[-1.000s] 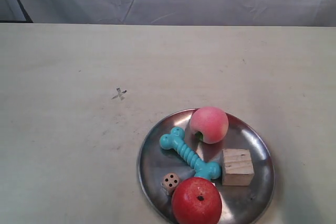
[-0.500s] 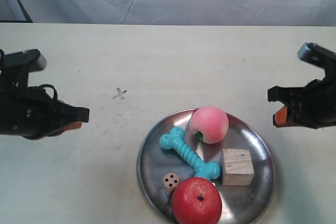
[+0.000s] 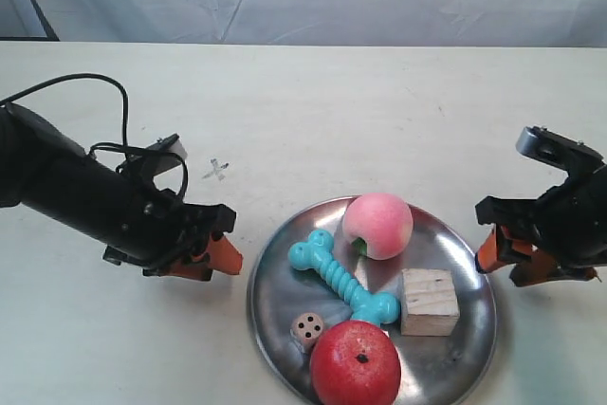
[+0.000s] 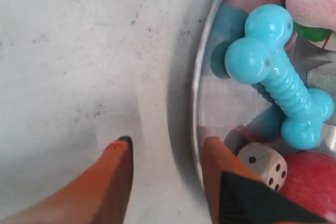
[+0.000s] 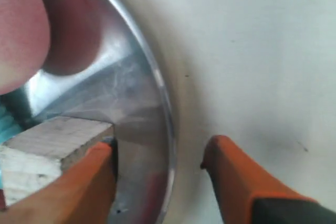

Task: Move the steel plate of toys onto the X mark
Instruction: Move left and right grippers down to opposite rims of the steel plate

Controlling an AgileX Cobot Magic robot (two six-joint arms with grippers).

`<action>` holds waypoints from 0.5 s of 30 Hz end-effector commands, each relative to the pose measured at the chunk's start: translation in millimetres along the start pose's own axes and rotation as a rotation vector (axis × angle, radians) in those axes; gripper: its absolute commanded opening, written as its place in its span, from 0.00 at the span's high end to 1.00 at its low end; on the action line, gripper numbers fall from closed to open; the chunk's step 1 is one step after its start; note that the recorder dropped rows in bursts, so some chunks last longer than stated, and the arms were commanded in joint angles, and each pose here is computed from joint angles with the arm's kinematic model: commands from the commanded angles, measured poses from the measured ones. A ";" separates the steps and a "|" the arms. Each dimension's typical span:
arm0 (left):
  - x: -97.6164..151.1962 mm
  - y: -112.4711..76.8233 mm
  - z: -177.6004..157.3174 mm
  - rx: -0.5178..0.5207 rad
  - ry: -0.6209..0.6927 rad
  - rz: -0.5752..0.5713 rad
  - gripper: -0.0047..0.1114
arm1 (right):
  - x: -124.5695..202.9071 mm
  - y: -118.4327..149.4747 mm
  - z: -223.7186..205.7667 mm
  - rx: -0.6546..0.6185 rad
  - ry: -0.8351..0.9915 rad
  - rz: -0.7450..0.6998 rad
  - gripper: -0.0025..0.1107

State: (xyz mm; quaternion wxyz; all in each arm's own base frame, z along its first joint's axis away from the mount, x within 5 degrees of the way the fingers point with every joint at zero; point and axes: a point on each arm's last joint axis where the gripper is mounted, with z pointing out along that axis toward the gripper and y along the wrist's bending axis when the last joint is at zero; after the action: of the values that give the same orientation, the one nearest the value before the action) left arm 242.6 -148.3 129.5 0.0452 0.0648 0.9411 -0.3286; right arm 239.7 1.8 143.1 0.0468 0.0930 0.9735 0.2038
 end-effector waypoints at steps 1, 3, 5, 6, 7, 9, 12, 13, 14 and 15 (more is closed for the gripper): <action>-3.3 2.7 8.2 -0.004 0.013 -0.011 0.60 | -0.1 -11.0 -1.1 0.113 0.005 0.057 0.49; -3.8 5.4 14.5 0.004 0.048 -0.016 0.60 | 0.1 -11.9 -0.5 0.120 0.004 0.080 0.49; -3.4 7.9 19.7 0.012 0.070 -0.035 0.60 | 0.1 -11.9 -0.6 0.120 0.004 0.080 0.49; -3.3 8.5 21.9 0.020 0.079 -0.048 0.60 | 0.1 -11.9 -0.6 0.120 0.004 0.080 0.49; -3.7 8.6 23.6 0.029 0.085 -0.057 0.60 | 0.1 -11.9 -0.6 0.120 0.004 0.080 0.49; -6.0 7.5 26.0 0.052 0.084 -0.074 0.60 | 0.1 -11.7 -0.4 0.117 0.003 0.084 0.49; -8.4 5.4 27.9 0.085 0.082 -0.058 0.60 | 0.9 -12.5 0.7 0.120 -0.004 0.088 0.50; -9.7 4.0 27.8 0.094 0.085 -0.055 0.60 | 2.6 -13.3 2.0 0.120 -0.005 0.094 0.52; -10.1 4.1 28.2 0.094 0.085 -0.055 0.60 | 3.7 -13.7 3.2 0.118 -0.008 0.104 0.53; -10.0 3.0 29.2 0.095 0.088 -0.048 0.60 | 5.0 -14.0 4.4 0.114 -0.013 0.114 0.53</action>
State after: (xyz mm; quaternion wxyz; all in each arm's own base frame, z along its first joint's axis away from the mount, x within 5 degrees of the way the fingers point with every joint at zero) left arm 253.7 -160.0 105.6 -0.0051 0.0505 0.9311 -0.3613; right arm 235.5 -7.4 136.8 0.0310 0.1393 0.9784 0.1498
